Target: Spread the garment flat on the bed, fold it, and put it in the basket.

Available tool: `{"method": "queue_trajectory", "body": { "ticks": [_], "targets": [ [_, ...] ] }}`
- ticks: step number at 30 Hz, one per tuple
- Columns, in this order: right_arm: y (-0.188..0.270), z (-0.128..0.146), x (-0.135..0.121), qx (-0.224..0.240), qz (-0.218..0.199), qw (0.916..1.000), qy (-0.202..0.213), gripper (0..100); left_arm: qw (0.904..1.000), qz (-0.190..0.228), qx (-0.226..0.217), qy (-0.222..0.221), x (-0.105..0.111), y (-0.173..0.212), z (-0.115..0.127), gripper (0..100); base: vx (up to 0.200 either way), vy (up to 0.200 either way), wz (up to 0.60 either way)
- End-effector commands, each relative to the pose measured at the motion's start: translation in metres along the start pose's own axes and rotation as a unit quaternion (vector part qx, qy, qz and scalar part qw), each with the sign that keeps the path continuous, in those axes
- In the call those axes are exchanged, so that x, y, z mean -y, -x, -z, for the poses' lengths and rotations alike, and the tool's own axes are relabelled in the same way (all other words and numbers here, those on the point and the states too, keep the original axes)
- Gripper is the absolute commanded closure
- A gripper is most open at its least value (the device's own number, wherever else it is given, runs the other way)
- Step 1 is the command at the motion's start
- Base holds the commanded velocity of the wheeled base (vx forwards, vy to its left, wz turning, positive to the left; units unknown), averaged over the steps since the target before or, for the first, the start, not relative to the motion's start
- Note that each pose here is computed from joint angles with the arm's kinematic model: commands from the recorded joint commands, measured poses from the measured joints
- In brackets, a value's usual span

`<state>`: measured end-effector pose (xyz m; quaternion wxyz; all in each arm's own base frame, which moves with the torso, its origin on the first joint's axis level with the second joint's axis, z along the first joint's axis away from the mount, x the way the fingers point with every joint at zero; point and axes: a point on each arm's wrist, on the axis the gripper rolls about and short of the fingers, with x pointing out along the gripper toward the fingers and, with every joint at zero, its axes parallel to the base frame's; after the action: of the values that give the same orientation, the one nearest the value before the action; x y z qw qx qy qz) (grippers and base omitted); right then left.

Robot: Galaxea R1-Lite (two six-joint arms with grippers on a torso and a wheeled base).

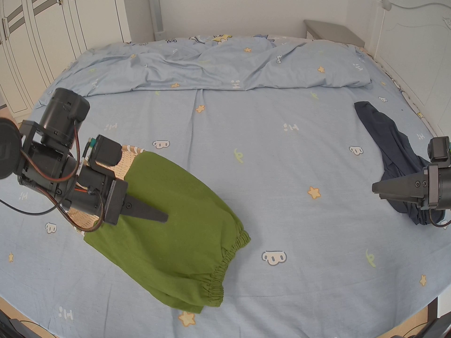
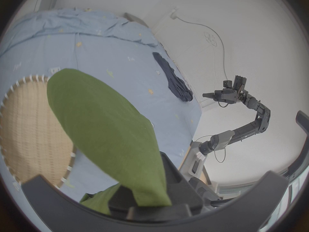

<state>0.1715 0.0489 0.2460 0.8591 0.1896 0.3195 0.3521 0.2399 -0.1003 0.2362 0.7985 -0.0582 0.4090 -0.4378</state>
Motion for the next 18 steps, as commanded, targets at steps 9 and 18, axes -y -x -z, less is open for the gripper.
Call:
{"method": "queue_trajectory", "body": {
  "ticks": [9,18],
  "targets": [
    [0.012,0.003,-0.012,0.020,-0.014,0.9995,0.022,0,0.9878,-0.091,0.100,-0.077,0.013,0.040,-0.008,100,0.000,0.000,0.00],
    [0.014,0.003,-0.013,0.022,-0.013,0.9994,0.023,0,0.9555,-0.125,0.247,-0.102,0.004,0.066,-0.011,100,0.000,0.000,0.00]
  ]
}}
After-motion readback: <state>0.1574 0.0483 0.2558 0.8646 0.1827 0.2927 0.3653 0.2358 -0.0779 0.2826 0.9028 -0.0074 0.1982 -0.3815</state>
